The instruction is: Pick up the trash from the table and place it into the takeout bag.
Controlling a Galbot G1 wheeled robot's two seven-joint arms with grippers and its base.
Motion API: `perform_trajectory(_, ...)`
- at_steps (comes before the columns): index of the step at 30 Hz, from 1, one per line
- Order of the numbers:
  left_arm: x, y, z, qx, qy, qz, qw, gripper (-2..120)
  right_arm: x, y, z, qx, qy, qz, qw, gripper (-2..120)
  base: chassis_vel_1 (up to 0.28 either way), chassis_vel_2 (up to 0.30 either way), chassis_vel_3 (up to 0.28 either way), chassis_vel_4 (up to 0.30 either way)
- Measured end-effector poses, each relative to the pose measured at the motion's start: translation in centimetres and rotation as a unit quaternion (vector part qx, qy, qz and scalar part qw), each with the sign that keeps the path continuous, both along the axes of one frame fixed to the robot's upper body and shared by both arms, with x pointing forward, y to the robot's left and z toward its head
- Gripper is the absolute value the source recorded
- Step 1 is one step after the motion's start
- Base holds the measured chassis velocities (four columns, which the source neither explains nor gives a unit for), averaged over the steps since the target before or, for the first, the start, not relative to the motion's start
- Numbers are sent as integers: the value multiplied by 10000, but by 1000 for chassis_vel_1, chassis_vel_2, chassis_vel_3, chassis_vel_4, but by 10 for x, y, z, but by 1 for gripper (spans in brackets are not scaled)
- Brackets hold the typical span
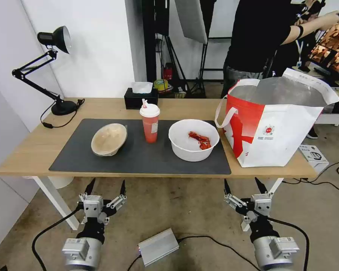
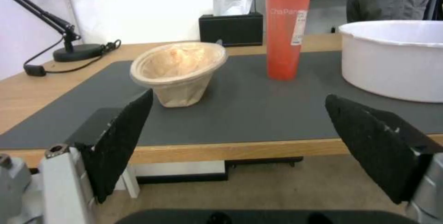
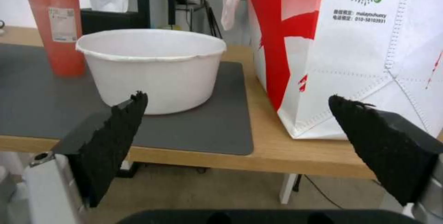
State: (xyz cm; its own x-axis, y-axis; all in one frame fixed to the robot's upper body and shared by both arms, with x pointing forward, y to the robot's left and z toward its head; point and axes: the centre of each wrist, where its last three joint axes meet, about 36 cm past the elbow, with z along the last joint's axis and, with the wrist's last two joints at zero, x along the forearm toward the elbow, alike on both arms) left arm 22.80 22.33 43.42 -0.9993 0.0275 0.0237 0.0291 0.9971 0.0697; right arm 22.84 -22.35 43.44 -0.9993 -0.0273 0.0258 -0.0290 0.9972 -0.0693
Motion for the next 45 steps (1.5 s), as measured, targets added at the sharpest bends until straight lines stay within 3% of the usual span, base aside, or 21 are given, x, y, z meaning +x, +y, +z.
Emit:
perform_trajectory(4,1,1,5,-114,75,153,9998,100,8,-5,10,-13,107,-55,9999,100,0,0,0,0)
perform_trajectory(5,3,3,13,-289,167,398,9987,100,12,-8,15,-25,157,-85,9998,100,0,0,0,0)
perform_trajectory(7,4,4,20,-450,252,586,9969,100,19,-14,27,-41,262,-144,9995,100,0,0,0,0)
perform_trajectory(14,4,5,21,-455,261,617,9967,100,36,-25,59,-141,532,-278,9981,100,0,0,0,0)
perform_trajectory(24,1,7,17,-124,199,336,9992,100,39,-23,62,-172,573,-282,9978,100,0,0,0,0)
perform_trajectory(32,-6,11,9,327,77,-91,9994,100,37,-23,66,-96,523,-232,9983,100,0,0,0,0)
perform_trajectory(45,-9,10,6,466,30,-233,9986,100,33,-19,91,109,214,335,9991,100,0,0,0,0)
